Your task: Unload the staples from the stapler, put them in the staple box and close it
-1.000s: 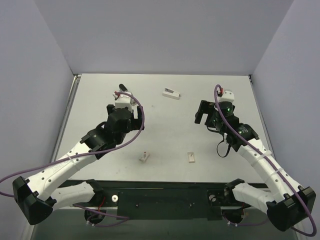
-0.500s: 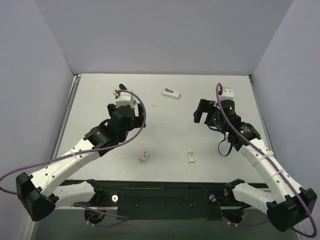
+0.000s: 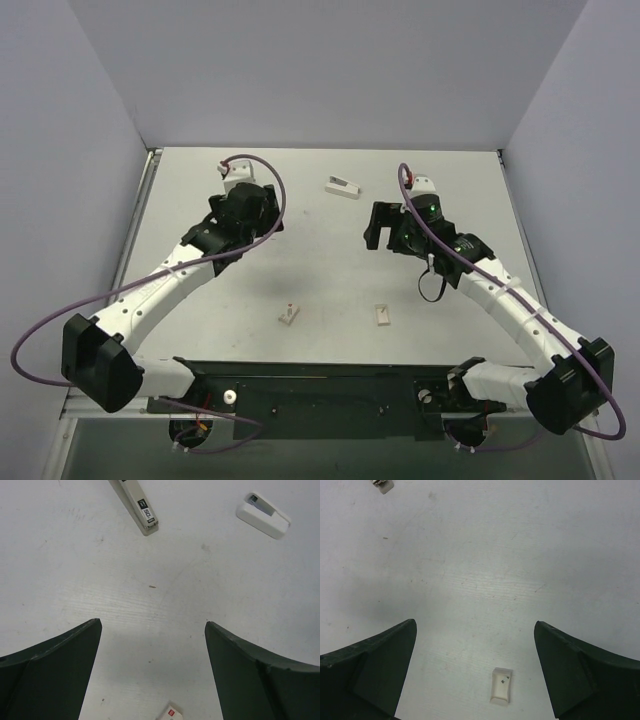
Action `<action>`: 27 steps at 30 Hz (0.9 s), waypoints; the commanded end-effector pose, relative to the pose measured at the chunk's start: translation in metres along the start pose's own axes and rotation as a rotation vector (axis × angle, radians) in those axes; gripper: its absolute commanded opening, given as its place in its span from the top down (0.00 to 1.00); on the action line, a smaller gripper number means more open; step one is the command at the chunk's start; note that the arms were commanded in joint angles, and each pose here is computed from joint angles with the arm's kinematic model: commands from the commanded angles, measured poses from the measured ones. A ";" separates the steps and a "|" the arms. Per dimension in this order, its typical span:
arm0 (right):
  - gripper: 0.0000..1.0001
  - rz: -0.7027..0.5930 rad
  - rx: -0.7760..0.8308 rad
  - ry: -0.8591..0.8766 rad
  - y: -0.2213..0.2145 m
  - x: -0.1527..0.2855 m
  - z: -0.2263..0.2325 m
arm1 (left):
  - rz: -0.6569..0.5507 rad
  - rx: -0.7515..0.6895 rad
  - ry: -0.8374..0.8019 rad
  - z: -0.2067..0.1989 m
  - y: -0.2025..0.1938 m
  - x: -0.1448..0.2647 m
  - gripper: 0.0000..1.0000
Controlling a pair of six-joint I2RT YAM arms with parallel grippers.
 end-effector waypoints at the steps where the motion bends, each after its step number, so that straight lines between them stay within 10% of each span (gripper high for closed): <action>1: 0.03 -0.021 0.036 0.097 0.007 0.002 0.024 | -0.008 0.116 -0.023 0.000 0.018 -0.022 0.05; 27: 0.05 0.099 0.174 0.320 -0.062 0.012 0.073 | 0.143 0.239 0.208 0.008 0.025 -0.205 0.06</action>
Point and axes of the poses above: each gripper's point midway between its finger pads, its own x axis back along the fingers, its own z axis along the line the jaws close on, y = z × x, the point moved 7 cm from there along x, back along the fingers, and after that the axes turned 3 degrees about x, right-handed, at the moved point
